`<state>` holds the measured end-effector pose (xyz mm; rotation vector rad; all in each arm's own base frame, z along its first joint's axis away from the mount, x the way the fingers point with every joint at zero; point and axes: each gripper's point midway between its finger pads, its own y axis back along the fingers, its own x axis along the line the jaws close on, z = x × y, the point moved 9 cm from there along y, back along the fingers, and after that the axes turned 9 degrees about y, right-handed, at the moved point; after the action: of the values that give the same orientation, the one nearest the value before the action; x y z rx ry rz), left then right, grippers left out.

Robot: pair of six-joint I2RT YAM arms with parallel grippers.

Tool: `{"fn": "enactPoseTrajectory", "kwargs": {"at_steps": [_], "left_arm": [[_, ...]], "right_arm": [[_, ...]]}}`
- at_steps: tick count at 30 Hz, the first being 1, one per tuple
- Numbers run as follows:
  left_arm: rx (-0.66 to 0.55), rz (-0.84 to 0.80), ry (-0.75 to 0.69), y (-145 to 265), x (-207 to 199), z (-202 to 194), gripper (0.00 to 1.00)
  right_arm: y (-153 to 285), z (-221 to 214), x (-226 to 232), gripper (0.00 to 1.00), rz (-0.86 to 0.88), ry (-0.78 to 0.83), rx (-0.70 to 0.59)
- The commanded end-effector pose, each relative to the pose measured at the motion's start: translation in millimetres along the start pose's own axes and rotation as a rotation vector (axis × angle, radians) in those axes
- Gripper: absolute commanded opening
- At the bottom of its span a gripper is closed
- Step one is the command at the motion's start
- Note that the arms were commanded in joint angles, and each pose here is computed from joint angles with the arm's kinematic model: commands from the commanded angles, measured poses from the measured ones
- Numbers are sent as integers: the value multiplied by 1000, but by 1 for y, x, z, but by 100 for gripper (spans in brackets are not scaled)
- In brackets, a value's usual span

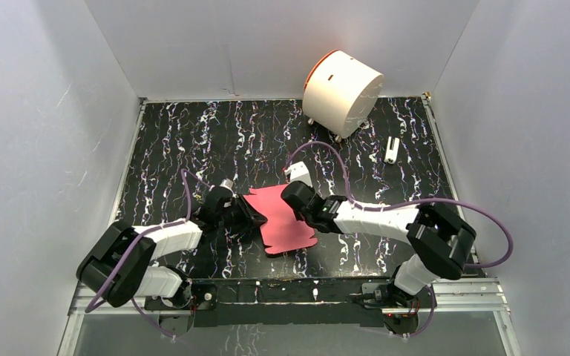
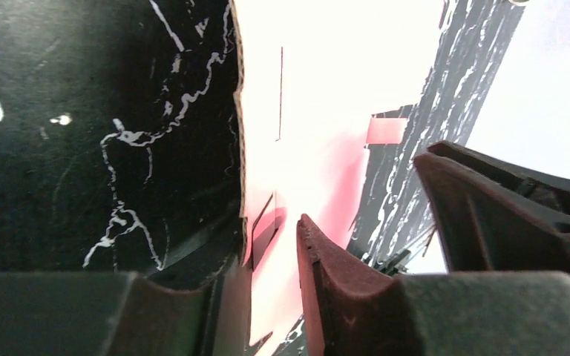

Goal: Fold the paper box

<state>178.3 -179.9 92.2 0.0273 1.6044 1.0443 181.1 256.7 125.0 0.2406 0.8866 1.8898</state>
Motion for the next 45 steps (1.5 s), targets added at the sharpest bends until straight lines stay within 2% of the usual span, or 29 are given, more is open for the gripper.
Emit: {"fn": "enactPoseTrajectory", "kwargs": {"at_steps": [1,9,15,18,23,29,32,38,45], "left_arm": [[-59,36,-54,9,-1,5,30],[-166,160,-107,41,1,23,49],[-191,163,-216,63,-17,55,52],[-165,174,-247,62,-24,73,53],[-84,169,-248,46,-37,93,53],[8,182,-235,24,-42,107,51],[60,195,-217,11,-40,110,50],[120,197,-194,-9,-41,118,44],[167,198,-166,-23,-38,122,32]], "right_arm": [[6,10,-2,34,43,-115,-58],[14,17,-17,47,130,-182,-90],[15,24,-40,59,242,-241,-128],[12,30,-56,63,284,-266,-139],[8,38,-74,70,305,-278,-154],[3,41,-81,73,338,-296,-151],[-1,40,-81,80,351,-297,-150],[-5,38,-83,87,361,-306,-163],[-9,33,-84,88,372,-300,-154]]}}
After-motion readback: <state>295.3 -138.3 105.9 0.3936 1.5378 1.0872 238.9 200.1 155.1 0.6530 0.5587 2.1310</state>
